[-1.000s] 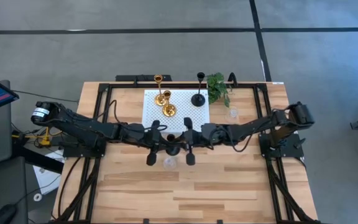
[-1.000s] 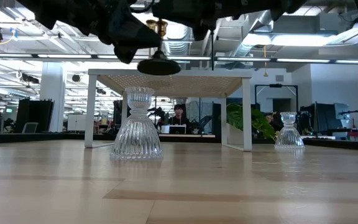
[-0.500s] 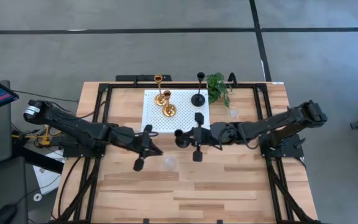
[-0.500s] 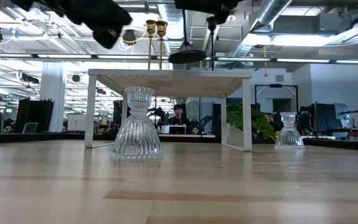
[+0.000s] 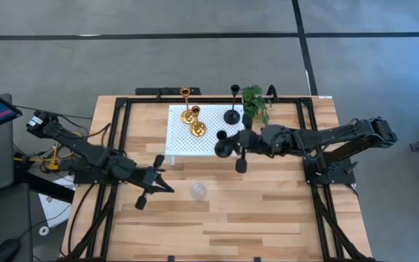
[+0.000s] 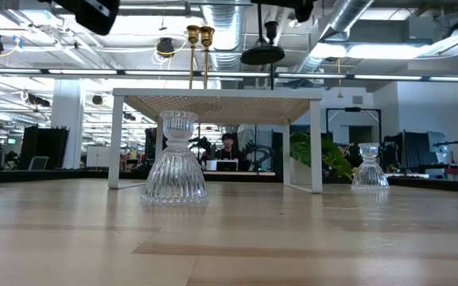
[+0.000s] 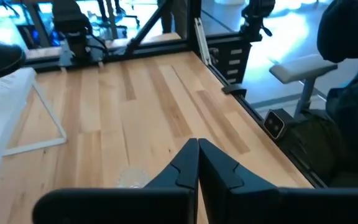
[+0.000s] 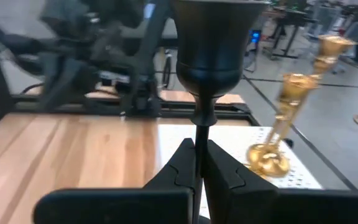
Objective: Pick & Place candle stick holders
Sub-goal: Put the black candle holder on the shelf
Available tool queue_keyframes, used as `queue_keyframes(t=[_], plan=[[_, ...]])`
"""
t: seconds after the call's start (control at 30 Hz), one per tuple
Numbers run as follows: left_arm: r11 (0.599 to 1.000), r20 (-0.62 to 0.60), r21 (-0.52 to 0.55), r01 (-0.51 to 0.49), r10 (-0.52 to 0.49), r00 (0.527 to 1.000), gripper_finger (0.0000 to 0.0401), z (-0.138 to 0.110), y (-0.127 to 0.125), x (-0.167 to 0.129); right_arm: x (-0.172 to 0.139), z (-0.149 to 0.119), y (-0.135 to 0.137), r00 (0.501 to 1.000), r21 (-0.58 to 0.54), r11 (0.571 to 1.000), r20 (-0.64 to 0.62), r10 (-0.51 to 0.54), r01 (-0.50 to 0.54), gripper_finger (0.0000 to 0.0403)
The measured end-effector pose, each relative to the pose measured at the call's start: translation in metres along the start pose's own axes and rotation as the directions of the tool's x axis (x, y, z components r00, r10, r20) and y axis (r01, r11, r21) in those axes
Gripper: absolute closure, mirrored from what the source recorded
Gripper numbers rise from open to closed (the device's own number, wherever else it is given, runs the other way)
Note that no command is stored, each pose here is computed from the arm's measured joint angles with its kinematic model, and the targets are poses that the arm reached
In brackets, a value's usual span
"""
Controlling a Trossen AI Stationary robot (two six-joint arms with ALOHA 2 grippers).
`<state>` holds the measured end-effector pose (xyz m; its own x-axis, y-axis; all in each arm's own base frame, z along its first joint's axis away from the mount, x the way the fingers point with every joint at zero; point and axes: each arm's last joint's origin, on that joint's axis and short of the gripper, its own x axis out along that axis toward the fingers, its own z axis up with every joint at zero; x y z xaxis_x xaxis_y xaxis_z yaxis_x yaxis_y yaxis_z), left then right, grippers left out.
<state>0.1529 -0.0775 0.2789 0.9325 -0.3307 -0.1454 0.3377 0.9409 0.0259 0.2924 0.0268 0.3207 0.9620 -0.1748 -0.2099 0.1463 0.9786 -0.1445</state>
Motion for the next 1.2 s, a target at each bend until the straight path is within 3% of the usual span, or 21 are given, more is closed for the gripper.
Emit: queue_keyframes(t=[0.23, 0.5, 0.7, 0.8, 1.2], plan=[[1.000, 0.041, -0.002, 0.000, 0.000, 0.999, 0.0395, -0.002, -0.003, -0.012, 0.002, -0.019, -0.026, 0.996, 0.060, 0.995, -0.014, -0.084, 0.085, 0.0403], [1.000, 0.038, -0.002, -0.008, 0.008, 0.999, 0.0396, -0.004, -0.003, -0.013, -0.010, -0.044, -0.054, 0.986, 0.175, 0.978, 0.098, -0.134, 0.116, 0.0403], [0.999, 0.050, 0.022, -0.023, 0.022, 0.998, 0.0396, -0.003, -0.002, -0.013, -0.015, -0.056, -0.071, 0.979, 0.221, 0.965, 0.114, -0.167, 0.139, 0.0403], [0.999, 0.058, 0.039, -0.032, 0.030, 0.998, 0.0396, -0.002, -0.002, -0.013, -0.010, -0.060, -0.076, 0.983, 0.234, 0.966, 0.120, -0.136, 0.105, 0.0403], [0.999, 0.066, 0.039, -0.033, 0.031, 0.997, 0.0396, -0.001, -0.002, -0.013, 0.004, -0.073, -0.082, 0.987, 0.249, 0.960, 0.066, -0.146, 0.126, 0.0403]])
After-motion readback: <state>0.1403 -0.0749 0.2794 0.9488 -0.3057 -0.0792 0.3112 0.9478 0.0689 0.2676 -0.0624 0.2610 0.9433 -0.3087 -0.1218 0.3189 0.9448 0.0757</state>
